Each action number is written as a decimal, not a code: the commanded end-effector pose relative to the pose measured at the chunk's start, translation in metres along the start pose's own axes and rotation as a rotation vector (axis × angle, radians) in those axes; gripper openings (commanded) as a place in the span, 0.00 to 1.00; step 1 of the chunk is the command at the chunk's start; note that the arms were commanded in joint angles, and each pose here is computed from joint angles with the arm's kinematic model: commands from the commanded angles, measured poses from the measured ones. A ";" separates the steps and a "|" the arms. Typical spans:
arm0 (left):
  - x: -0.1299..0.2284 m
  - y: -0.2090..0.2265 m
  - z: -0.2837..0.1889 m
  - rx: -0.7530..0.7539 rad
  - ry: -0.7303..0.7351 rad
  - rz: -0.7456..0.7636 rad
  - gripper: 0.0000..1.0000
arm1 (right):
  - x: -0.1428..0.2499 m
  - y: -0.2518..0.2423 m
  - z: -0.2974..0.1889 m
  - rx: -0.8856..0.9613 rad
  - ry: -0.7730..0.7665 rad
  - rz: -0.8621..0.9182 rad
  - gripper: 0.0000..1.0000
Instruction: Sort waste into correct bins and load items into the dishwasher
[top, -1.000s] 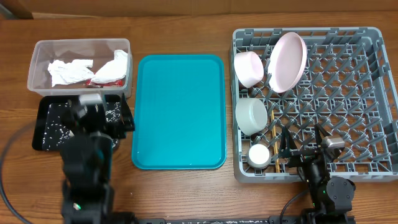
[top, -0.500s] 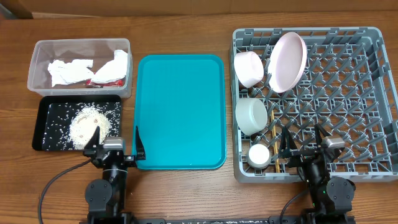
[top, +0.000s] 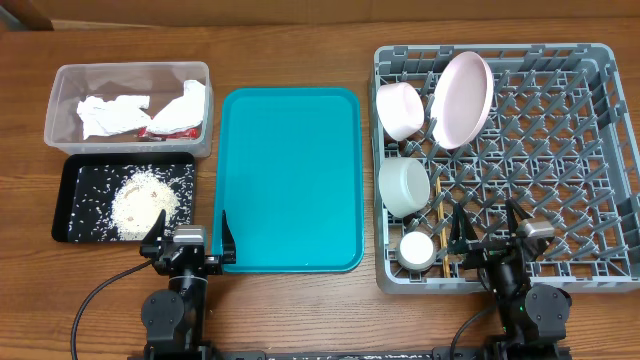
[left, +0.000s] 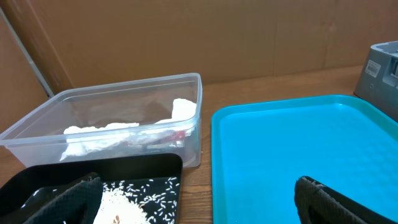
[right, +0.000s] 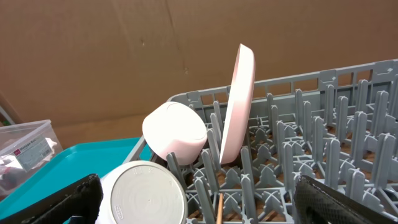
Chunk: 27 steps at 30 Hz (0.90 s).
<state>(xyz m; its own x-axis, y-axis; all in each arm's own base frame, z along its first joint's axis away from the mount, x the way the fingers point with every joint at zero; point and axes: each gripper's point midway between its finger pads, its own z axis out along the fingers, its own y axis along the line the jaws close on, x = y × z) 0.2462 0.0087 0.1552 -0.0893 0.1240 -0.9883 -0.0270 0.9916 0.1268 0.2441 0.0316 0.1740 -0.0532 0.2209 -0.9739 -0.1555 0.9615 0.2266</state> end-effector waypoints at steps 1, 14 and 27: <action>-0.001 0.000 0.000 0.007 -0.009 -0.008 1.00 | 0.002 -0.001 0.000 0.001 -0.003 -0.001 1.00; -0.001 0.000 0.000 0.006 -0.009 -0.008 1.00 | 0.002 -0.001 0.000 0.001 -0.003 -0.001 1.00; -0.001 0.000 0.000 0.006 -0.009 -0.007 1.00 | 0.002 -0.001 0.000 0.001 -0.003 -0.001 1.00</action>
<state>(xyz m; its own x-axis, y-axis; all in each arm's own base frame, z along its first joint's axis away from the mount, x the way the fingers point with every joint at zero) 0.2463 0.0082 0.1552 -0.0889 0.1240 -0.9883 -0.0244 0.9917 0.1266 0.2441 0.0316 0.1740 -0.0532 0.2209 -0.9739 -0.1555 0.9615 0.2266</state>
